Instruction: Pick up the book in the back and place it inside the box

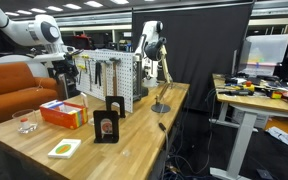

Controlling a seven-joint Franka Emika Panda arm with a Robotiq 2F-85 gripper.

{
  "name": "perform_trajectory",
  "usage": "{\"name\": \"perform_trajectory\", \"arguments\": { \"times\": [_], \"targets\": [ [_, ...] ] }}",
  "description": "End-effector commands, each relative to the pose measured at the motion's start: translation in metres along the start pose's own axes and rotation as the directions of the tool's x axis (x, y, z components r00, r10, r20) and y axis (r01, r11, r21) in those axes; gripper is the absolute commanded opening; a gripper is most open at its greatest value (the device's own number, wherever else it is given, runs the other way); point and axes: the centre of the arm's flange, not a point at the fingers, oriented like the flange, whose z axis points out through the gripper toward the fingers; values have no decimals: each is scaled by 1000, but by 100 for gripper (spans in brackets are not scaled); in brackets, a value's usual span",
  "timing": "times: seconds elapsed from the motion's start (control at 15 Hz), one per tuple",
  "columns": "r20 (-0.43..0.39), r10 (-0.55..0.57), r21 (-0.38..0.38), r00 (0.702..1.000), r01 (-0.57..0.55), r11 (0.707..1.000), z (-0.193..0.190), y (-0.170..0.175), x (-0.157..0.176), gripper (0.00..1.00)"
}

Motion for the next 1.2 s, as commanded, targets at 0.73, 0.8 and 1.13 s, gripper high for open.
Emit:
{"name": "perform_trajectory", "arguments": {
  "times": [0.73, 0.8, 1.13],
  "targets": [
    [-84, -161, 18, 983, 163, 986, 24, 40, 93, 100],
    [-89, -213, 23, 973, 216, 976, 32, 43, 108, 100],
    [-104, -397, 60, 912, 404, 913, 75, 38, 153, 100]
  ]
}}
